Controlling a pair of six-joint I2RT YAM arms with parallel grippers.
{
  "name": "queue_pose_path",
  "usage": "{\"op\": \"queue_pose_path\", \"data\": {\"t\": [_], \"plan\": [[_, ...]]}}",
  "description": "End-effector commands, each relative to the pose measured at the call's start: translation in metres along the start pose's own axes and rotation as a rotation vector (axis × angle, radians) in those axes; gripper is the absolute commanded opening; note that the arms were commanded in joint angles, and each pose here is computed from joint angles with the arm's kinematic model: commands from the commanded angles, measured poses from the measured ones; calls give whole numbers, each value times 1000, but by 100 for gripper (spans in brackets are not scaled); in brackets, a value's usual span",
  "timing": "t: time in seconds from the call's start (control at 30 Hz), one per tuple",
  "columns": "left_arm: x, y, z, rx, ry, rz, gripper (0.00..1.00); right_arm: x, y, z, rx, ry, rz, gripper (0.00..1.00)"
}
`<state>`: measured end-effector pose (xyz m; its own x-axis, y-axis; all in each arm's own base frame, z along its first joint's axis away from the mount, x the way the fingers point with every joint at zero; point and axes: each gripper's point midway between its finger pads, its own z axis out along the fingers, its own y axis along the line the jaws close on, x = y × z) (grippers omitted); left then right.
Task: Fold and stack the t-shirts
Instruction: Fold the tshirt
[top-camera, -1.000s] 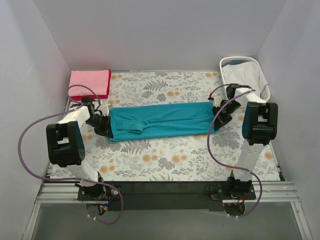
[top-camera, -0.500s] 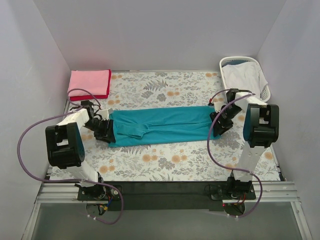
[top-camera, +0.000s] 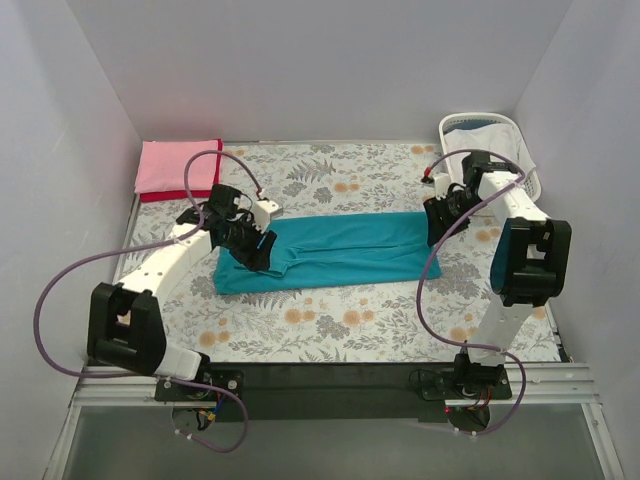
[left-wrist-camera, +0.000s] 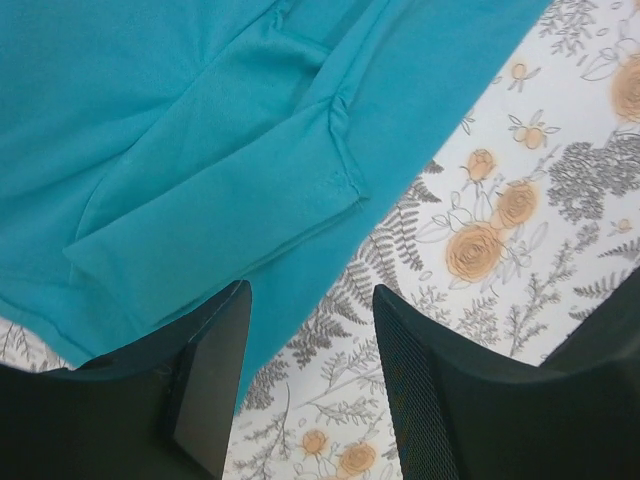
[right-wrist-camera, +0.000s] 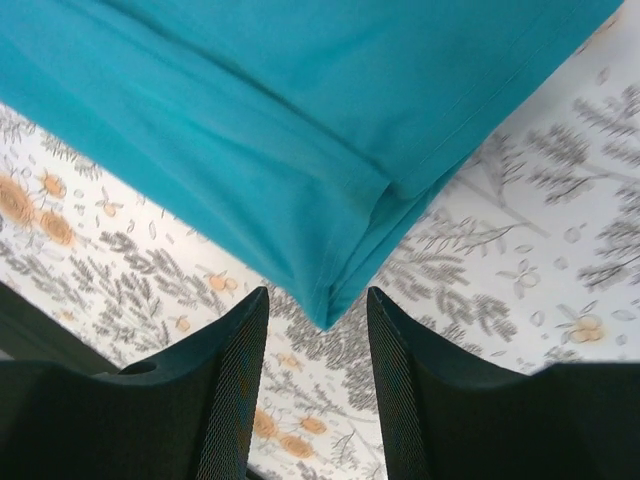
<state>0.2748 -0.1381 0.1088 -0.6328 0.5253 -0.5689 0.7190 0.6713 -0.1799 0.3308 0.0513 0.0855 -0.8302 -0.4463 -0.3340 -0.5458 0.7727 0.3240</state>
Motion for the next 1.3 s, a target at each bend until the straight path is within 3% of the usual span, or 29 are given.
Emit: {"op": "queue_pose_path", "data": {"t": [0.0,0.23,0.5,0.6,0.63,0.73,1.0,1.27], "plan": [[-12,15,13,-59,20,58,51,-23,-14,1,14,-37,-15,51],[-6,11,40,-66,90,100,52,-27,-19,23,-17,-3,4,55],[-1,11,53,-71,126,104,52,-13,-14,39,-54,41,26,51],[1,11,56,-74,133,107,52,-11,-12,42,-67,45,32,36],[2,11,57,-71,134,106,52,-11,-12,42,-68,44,32,22],[0,9,58,-75,135,117,52,-11,-12,40,-62,43,32,2],[-15,-4,52,-69,96,167,52,-21,-5,19,-31,-14,1,1],[-14,-10,61,-74,110,193,47,-16,-9,24,-18,3,11,1]]}}
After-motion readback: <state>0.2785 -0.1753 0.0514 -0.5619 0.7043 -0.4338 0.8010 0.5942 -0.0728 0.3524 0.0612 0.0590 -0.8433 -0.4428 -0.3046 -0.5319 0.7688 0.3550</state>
